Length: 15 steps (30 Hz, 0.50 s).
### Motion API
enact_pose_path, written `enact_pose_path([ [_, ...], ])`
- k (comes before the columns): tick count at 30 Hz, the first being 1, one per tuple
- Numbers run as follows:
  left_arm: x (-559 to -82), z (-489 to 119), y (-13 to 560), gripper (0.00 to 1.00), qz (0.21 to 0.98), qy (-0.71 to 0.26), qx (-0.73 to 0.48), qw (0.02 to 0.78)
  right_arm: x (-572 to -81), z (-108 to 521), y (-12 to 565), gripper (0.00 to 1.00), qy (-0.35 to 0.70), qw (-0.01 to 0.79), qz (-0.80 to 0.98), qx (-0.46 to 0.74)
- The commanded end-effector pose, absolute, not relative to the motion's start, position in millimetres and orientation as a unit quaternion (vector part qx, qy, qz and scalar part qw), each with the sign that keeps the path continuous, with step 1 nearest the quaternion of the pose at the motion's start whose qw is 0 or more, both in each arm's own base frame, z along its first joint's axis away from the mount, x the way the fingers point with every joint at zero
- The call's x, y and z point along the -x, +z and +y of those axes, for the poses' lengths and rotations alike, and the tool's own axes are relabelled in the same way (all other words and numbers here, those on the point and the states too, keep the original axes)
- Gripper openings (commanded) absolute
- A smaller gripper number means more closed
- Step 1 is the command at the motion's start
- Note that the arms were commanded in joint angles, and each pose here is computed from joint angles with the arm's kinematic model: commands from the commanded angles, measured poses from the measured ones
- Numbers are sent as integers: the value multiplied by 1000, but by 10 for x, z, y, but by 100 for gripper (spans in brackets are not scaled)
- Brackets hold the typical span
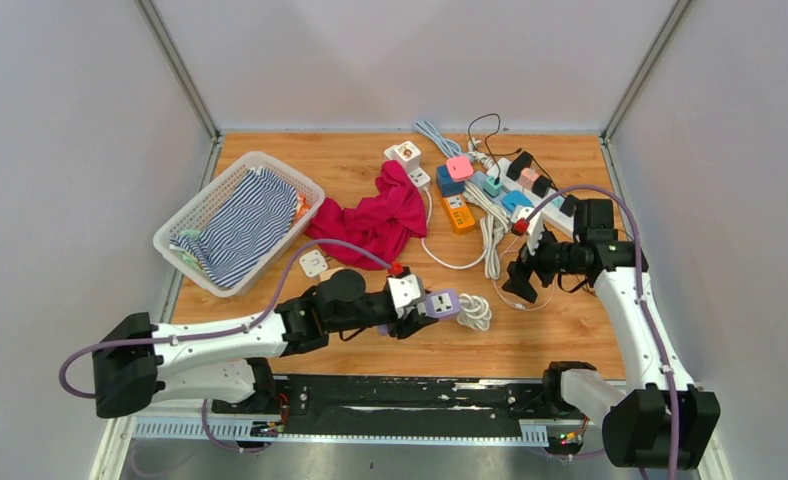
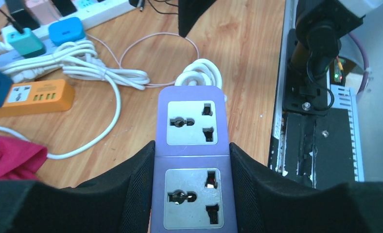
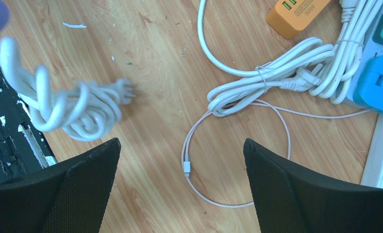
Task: Pull the plug off the socket
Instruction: Pick up the socket from the center of the board.
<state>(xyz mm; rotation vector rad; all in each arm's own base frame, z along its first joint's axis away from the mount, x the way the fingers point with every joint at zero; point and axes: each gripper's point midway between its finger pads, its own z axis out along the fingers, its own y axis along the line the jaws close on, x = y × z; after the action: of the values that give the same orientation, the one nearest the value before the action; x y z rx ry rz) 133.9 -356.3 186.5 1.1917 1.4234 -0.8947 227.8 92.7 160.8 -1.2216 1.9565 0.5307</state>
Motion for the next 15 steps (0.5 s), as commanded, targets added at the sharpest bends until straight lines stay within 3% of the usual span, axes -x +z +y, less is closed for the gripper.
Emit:
enact_pose_path([
  [1,-1505,-3411,2256,0,594,-376,-423,572,-2299,849,1631,97,195,388,775,460],
  [15,-2377,-2727,3014,0,636,-366,-189,653,-2323,823,1608,97,189,392,777,454],
])
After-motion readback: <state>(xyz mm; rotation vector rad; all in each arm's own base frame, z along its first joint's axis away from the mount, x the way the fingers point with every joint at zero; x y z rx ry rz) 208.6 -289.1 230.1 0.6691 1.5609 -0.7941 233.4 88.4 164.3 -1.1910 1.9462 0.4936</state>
